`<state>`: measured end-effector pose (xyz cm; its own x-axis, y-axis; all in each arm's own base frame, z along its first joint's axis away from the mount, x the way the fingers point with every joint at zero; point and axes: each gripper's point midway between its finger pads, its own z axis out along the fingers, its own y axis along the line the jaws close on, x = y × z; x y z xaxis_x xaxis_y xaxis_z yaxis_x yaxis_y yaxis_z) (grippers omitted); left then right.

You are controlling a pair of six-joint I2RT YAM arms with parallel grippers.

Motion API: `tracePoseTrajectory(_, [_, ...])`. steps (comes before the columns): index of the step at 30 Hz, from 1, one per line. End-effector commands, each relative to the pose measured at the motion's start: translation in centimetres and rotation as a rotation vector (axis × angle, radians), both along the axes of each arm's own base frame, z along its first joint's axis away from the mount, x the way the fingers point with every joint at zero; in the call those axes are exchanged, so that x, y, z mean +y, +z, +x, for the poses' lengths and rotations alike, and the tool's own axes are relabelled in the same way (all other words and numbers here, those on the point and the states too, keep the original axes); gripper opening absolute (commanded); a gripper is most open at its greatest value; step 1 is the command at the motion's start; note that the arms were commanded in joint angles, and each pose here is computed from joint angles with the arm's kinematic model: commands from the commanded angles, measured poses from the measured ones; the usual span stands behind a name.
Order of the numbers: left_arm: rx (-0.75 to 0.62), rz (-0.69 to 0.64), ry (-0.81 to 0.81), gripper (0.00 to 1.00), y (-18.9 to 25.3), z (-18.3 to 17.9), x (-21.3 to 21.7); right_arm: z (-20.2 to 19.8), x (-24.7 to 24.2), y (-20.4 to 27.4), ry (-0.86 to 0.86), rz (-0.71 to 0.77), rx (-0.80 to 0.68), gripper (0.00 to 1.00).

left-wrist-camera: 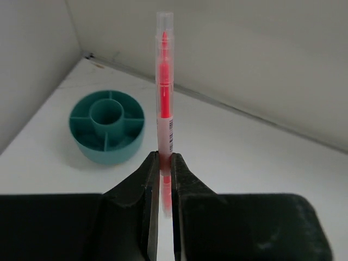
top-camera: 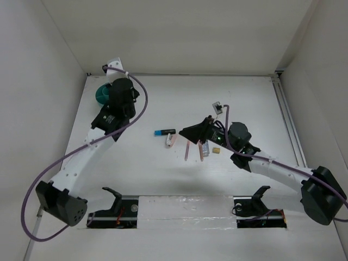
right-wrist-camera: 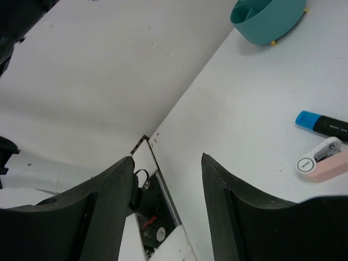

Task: Sort the stationery into containers
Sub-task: Place the pen in the storage box.

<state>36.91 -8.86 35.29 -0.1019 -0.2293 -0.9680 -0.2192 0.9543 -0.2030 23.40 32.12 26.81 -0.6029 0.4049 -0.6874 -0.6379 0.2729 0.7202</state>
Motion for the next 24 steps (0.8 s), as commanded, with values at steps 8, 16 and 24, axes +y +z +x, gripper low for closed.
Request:
tracePoseTrajectory(8, [-0.151, 0.064, 0.273, 0.0, 4.1, 12.0, 10.3, -3.1, -2.8, 0.5, -0.03, 0.002, -0.037, 0.59])
tracePoseTrajectory(16, [-0.106, 0.094, 0.316, 0.0, -0.4, 17.8, 14.1, -5.3, -4.7, 0.3, -0.051, 0.012, -0.04, 0.61])
tracePoseTrajectory(24, [-0.057, 0.12, 0.355, 0.0, -5.0, 18.9, 15.4, -5.8, -5.1, -0.9, -0.053, -0.011, -0.028, 0.62])
